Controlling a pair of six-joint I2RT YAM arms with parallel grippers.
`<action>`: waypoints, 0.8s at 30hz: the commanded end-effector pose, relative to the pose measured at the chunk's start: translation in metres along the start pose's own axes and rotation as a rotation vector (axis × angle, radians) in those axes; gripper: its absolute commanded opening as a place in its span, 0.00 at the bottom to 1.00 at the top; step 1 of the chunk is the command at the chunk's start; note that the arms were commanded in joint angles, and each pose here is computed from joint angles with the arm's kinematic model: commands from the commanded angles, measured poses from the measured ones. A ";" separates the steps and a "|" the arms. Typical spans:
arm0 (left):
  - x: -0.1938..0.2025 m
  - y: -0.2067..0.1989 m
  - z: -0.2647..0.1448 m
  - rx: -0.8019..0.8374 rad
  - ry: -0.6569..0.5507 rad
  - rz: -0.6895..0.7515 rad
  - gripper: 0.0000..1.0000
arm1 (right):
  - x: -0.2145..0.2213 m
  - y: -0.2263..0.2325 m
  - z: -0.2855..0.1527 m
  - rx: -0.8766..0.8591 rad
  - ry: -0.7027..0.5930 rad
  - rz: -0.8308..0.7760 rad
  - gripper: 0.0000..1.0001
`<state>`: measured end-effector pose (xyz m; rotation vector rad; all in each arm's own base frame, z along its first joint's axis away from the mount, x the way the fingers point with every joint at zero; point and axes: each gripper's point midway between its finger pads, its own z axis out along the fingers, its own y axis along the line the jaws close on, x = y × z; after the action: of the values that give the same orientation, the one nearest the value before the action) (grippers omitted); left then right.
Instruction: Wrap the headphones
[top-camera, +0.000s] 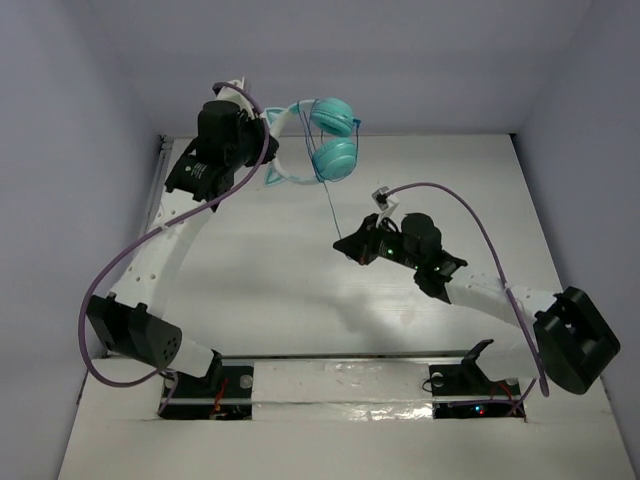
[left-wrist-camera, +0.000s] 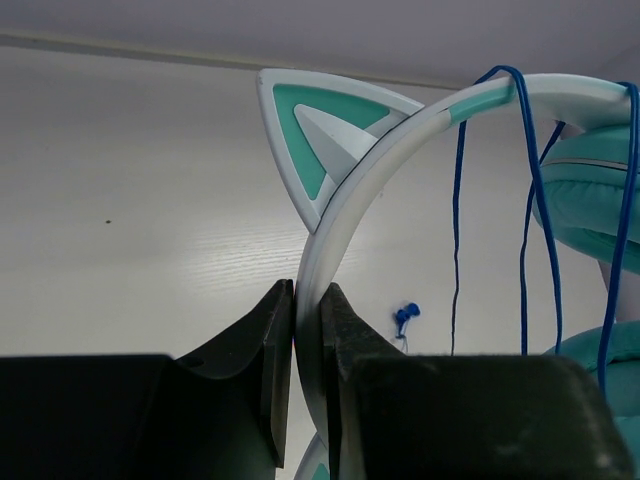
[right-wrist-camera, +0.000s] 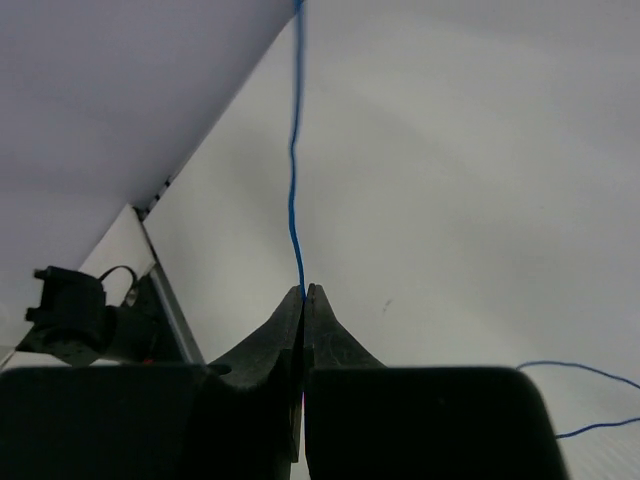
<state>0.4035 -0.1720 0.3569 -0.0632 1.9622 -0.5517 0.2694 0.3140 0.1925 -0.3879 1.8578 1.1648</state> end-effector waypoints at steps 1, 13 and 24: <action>-0.043 -0.001 0.001 -0.018 -0.203 -0.097 0.00 | -0.014 0.041 -0.008 -0.119 -0.062 -0.023 0.00; 0.021 0.036 0.031 -0.243 -0.153 -0.031 0.00 | -0.020 0.111 -0.036 -0.380 -0.051 0.034 0.00; 0.070 0.034 0.030 -0.309 -0.071 0.051 0.00 | -0.055 0.156 -0.063 -0.600 -0.158 0.231 0.17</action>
<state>0.3946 -0.1786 0.2415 -0.1401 2.0900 -0.1976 0.1869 0.3339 0.2909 -0.3892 1.5885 1.6844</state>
